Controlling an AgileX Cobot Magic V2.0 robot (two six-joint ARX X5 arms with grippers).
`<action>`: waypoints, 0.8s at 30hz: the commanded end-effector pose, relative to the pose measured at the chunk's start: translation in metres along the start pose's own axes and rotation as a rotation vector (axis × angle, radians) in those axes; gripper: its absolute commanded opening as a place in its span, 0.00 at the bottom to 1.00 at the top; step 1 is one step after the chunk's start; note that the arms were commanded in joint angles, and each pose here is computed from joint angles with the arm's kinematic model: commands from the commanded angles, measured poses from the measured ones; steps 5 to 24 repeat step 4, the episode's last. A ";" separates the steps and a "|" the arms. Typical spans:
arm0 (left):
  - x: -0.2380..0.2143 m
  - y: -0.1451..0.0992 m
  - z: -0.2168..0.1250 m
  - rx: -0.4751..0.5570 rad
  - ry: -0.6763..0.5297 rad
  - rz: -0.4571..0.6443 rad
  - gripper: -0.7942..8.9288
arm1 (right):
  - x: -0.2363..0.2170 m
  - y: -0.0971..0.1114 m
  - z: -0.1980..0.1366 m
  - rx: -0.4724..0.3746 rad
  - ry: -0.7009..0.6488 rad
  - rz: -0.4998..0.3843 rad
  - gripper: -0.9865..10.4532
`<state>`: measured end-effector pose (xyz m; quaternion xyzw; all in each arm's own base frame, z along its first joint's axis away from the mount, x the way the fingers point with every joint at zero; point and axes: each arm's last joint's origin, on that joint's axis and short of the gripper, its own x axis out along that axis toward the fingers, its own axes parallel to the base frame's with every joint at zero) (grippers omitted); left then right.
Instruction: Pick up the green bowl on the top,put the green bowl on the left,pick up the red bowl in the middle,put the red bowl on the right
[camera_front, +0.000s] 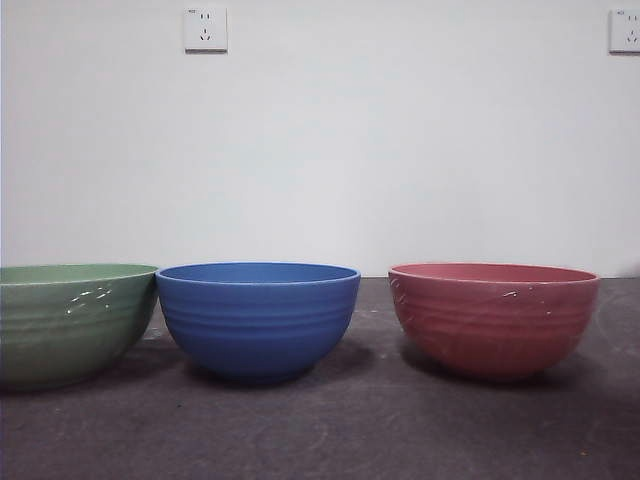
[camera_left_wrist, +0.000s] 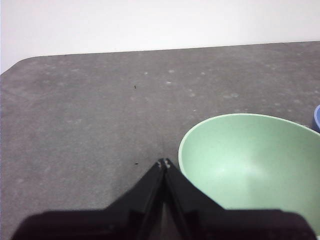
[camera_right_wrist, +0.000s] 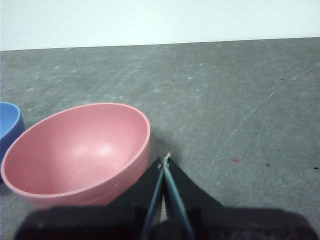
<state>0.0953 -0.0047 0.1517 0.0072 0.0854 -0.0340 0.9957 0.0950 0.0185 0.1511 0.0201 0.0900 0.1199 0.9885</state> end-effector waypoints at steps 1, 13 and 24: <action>0.001 0.000 -0.005 -0.011 0.016 0.002 0.08 | 0.001 0.000 -0.004 0.011 0.020 -0.004 0.09; 0.001 0.000 -0.005 -0.011 0.015 0.002 0.08 | 0.001 0.000 -0.004 0.011 0.020 -0.004 0.09; 0.001 0.000 -0.005 -0.011 0.015 0.002 0.08 | 0.001 0.000 -0.004 0.011 0.020 -0.004 0.09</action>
